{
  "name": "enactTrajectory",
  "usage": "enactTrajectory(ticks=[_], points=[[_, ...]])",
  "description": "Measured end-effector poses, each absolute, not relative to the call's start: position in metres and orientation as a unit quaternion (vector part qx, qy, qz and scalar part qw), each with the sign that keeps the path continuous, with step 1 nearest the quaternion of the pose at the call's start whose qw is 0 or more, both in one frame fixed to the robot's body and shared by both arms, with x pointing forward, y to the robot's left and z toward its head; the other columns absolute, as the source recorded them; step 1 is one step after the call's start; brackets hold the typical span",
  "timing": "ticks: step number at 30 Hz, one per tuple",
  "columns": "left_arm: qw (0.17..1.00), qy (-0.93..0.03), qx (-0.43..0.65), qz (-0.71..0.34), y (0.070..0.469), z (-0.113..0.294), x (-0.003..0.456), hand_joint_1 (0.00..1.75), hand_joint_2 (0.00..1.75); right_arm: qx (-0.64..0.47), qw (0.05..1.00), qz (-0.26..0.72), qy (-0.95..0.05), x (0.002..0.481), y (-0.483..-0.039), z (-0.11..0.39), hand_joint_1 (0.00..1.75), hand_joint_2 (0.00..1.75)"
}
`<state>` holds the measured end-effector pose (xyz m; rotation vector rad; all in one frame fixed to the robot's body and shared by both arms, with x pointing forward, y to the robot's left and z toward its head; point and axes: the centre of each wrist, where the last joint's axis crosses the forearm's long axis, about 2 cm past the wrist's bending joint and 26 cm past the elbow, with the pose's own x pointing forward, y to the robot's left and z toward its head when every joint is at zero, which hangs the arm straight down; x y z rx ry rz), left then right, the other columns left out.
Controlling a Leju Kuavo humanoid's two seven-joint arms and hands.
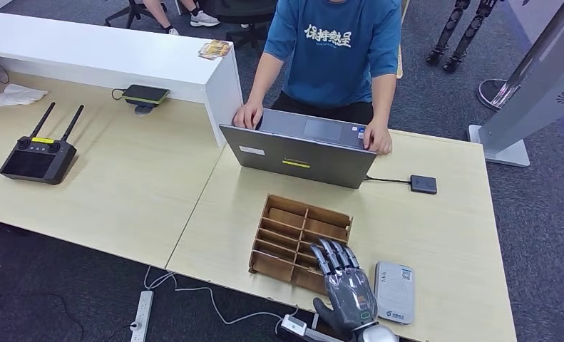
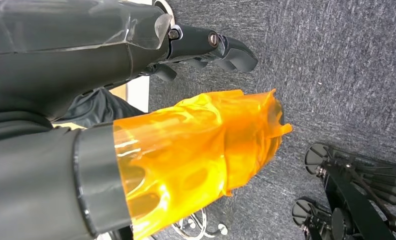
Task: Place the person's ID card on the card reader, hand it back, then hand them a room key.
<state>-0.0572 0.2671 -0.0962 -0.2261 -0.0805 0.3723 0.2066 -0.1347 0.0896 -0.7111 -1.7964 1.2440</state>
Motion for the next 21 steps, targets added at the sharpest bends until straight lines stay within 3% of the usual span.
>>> enactTrajectory(ticks=[21], points=[[0.975, -0.041, -0.111, 0.188, 0.2671, -0.0962, -0.0571, 0.00, 0.00, -0.283, 0.411, 0.486, -0.718, 0.2039, -0.1344, 0.0897, 0.00, 1.75]])
